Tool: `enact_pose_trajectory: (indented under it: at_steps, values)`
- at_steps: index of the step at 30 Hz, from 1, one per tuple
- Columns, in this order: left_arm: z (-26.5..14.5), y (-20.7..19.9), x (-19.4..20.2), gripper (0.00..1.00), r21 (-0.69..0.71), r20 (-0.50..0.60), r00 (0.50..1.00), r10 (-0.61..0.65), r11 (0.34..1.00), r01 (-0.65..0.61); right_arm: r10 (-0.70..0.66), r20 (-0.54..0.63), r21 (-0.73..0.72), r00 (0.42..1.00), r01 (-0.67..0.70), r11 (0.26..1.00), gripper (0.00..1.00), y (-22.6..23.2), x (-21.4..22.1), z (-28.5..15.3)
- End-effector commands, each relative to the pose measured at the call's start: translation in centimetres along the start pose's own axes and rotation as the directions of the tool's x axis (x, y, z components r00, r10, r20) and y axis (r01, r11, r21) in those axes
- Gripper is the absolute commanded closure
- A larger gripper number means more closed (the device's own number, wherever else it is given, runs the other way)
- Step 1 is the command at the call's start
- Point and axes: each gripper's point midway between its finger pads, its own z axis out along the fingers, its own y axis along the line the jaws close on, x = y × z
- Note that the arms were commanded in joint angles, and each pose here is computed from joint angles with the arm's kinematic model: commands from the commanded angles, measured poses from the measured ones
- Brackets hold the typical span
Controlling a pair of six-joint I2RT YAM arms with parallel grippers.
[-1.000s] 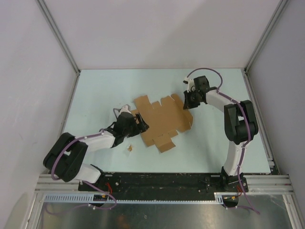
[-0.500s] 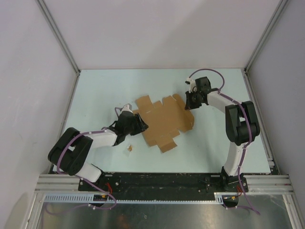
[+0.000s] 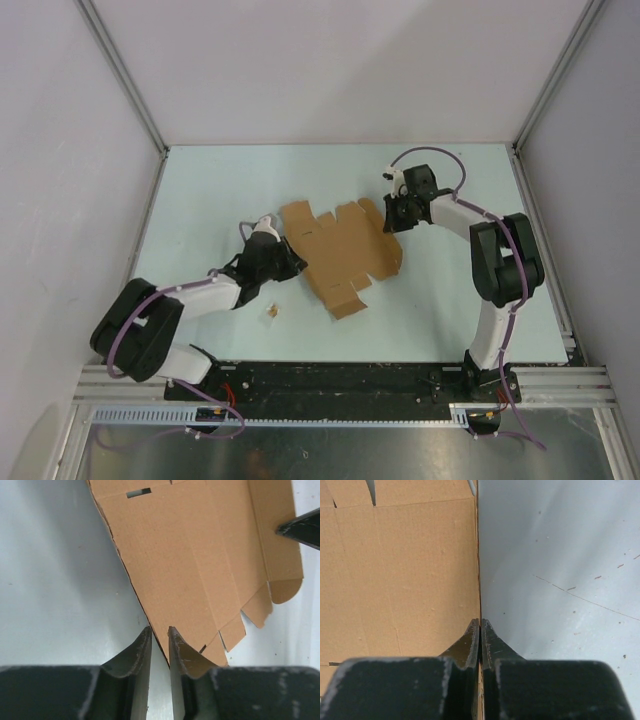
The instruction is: Fold the paper box
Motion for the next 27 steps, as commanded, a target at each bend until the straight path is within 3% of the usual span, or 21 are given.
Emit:
enact_pose_trajectory:
  at_steps: [1,9,27]
  values:
    - [-1.5,-2.3,-2.2,0.78,0.079,0.079,0.997,0.026,0.996,-0.032,0.029,-0.048,-0.008,0.998,-0.029,1.0,1.0,0.9,1.8,-0.3]
    - [-2.0,-4.7,-3.3,0.92,0.144,0.078,0.995,0.056,0.987,-0.067,0.01,-0.059,0.007,0.998,-0.009,1.0,1.0,1.5,2.5,-0.1]
    - [-3.0,-5.5,-4.4,0.89,0.142,0.092,0.986,0.137,0.979,-0.149,-0.033,-0.015,0.033,0.999,0.034,0.999,1.0,3.5,2.1,-1.4]
